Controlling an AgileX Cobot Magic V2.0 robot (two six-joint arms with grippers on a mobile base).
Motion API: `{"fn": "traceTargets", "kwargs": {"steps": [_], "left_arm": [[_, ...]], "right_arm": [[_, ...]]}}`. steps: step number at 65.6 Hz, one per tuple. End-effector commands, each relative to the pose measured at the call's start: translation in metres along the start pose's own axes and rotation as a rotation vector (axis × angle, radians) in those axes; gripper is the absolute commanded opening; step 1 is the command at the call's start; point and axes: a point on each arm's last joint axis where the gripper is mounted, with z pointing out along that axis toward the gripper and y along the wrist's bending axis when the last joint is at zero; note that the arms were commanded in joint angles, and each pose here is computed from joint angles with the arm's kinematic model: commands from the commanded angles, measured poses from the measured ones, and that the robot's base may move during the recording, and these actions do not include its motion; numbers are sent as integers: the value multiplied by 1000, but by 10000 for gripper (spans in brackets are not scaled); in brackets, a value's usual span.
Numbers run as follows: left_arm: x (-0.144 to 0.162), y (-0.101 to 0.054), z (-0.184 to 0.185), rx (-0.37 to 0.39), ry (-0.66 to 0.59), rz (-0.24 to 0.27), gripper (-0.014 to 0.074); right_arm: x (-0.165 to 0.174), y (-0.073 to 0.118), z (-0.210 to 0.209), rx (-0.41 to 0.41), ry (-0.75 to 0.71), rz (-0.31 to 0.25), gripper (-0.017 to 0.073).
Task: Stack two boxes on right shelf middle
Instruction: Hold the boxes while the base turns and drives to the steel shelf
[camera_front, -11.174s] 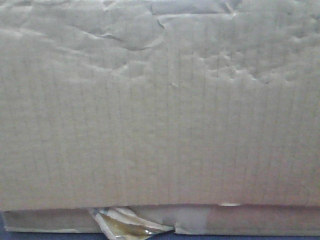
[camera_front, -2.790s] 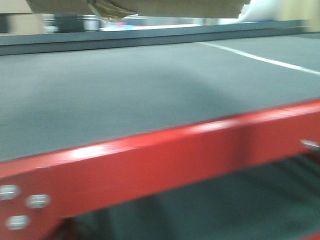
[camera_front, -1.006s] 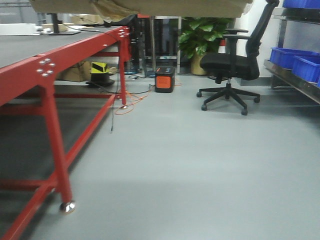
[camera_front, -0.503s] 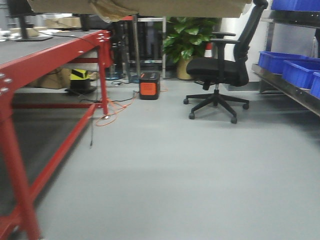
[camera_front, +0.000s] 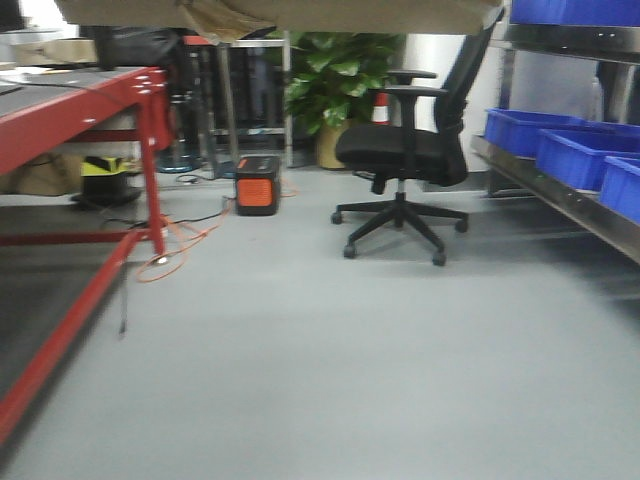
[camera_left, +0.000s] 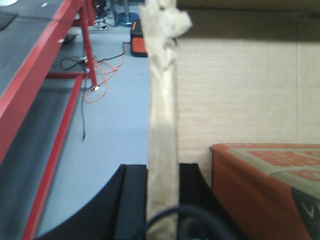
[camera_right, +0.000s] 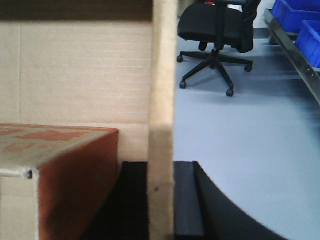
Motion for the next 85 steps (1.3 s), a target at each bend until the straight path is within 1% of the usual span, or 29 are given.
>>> {"fn": "traceTargets", "kwargs": {"steps": [1,85], "left_arm": [[-9,5,-9,-6,-69,8,-111],[-10,5,-9,-11,-73,13,-111]], "right_arm": [[-10,-3,-10,-3,-74,-10,-151],[-10,-3,-10,-3,-74,-10,-151]]}}
